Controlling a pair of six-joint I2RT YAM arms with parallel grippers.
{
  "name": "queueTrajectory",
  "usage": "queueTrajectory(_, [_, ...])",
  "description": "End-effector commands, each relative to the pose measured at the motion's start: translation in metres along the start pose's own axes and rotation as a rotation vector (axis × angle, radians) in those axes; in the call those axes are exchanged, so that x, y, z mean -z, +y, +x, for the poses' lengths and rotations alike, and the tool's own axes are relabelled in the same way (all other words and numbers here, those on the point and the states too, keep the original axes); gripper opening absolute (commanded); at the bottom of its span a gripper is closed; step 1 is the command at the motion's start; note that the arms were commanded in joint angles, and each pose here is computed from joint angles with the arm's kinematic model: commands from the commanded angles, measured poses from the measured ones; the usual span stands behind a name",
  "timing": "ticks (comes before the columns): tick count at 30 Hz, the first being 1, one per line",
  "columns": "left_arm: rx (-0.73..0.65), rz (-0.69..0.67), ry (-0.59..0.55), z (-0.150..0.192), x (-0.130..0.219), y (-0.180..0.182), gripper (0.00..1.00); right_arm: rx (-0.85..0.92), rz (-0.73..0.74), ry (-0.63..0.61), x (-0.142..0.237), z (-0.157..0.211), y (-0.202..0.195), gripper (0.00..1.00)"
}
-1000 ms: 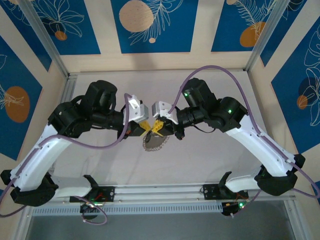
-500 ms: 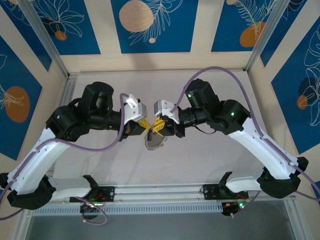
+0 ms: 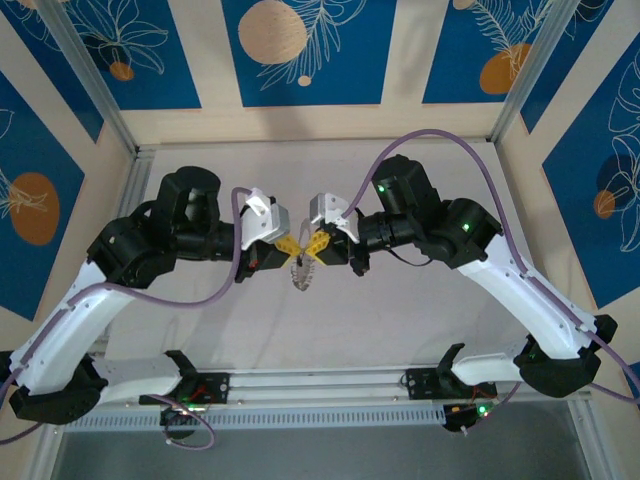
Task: Put the keys on the keyring
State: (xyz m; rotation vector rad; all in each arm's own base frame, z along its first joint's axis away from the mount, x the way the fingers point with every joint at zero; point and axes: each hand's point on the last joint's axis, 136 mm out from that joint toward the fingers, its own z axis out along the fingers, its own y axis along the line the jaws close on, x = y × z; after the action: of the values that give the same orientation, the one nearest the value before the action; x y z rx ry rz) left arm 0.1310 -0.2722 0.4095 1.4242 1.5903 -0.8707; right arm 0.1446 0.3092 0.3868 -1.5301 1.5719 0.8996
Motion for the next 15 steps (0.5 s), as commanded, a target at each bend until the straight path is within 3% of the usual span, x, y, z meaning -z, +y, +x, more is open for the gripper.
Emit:
queueTrajectory(1, [-0.026,0.036,-0.065,-0.0123,0.0119,-0.0152,0.00,-0.021,0.041,-0.001,0.0010,0.0029,-0.0104,0.00])
queueTrajectory(15, [-0.034,0.029,-0.109,-0.0170,0.0169,-0.0176,0.00,-0.074,-0.016,-0.002,-0.0040,0.0020,-0.0062,0.09])
